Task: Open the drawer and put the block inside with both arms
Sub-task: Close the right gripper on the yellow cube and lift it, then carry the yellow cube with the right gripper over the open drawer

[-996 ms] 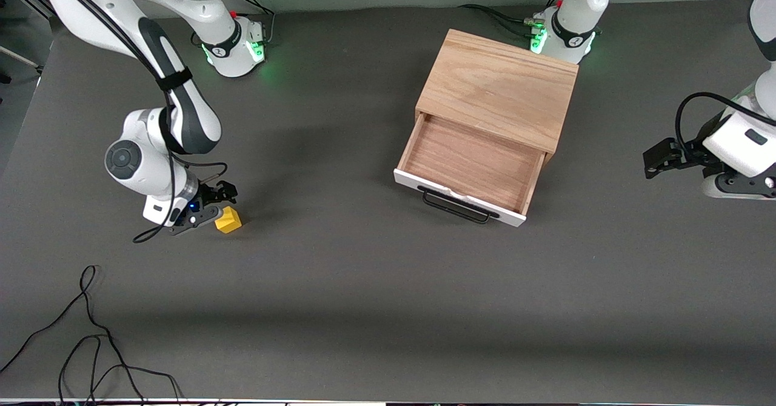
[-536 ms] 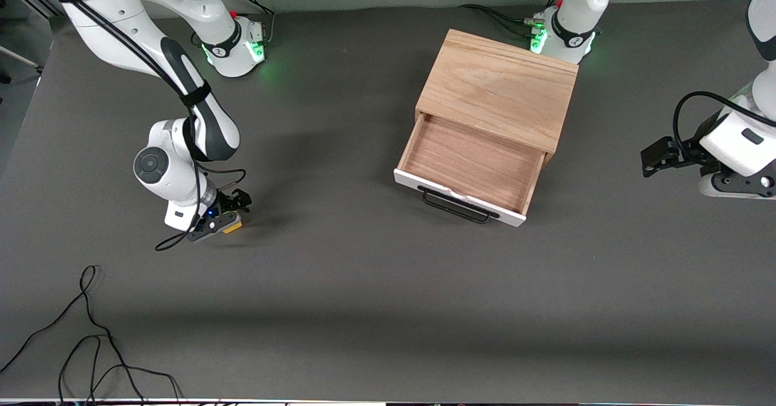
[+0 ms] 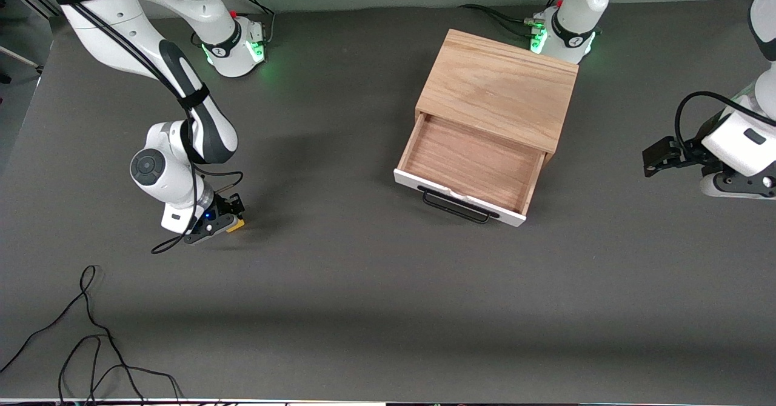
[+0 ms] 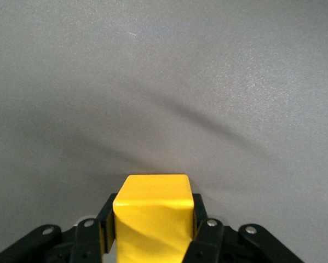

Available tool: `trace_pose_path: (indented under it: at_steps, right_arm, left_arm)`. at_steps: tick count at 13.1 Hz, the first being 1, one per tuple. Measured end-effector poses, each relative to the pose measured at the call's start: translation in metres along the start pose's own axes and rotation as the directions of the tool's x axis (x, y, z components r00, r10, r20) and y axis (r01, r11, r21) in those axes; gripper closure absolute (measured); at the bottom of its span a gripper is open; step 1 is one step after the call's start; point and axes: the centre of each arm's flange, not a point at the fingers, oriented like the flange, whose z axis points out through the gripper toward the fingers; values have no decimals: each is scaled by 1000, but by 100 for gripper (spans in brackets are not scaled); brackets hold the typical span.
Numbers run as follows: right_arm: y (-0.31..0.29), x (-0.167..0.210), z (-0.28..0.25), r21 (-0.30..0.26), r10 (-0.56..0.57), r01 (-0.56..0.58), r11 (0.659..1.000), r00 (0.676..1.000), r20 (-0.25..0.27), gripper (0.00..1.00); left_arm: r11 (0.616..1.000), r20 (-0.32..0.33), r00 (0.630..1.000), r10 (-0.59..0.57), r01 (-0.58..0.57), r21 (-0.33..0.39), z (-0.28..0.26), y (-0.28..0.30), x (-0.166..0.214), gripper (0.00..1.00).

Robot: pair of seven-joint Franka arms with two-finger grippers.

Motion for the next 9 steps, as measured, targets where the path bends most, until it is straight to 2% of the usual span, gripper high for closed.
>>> trace_pose_path:
  at_steps: [2, 4, 7, 9]
  right_arm:
    - [2, 6, -6, 8, 0, 0, 1000, 1000, 15, 45]
    - [8, 28, -31, 42, 6, -9, 999, 998, 63, 45]
    - [17, 76, -110, 142, 42, -55, 988, 995, 93, 45]
    - [17, 97, -162, 160, 81, -96, 982, 992, 97, 45]
  left_arm:
    - [1000, 3, 1000, 13, -13, -2, 0, -1, 0, 0]
    - [1000, 11, 999, 30, -30, -3, 1, -2, -1, 0]
    - [999, 16, 999, 35, -35, -4, 1, -2, -2, 0]
    - [999, 19, 999, 36, -36, -5, 2, -1, -2, 0]
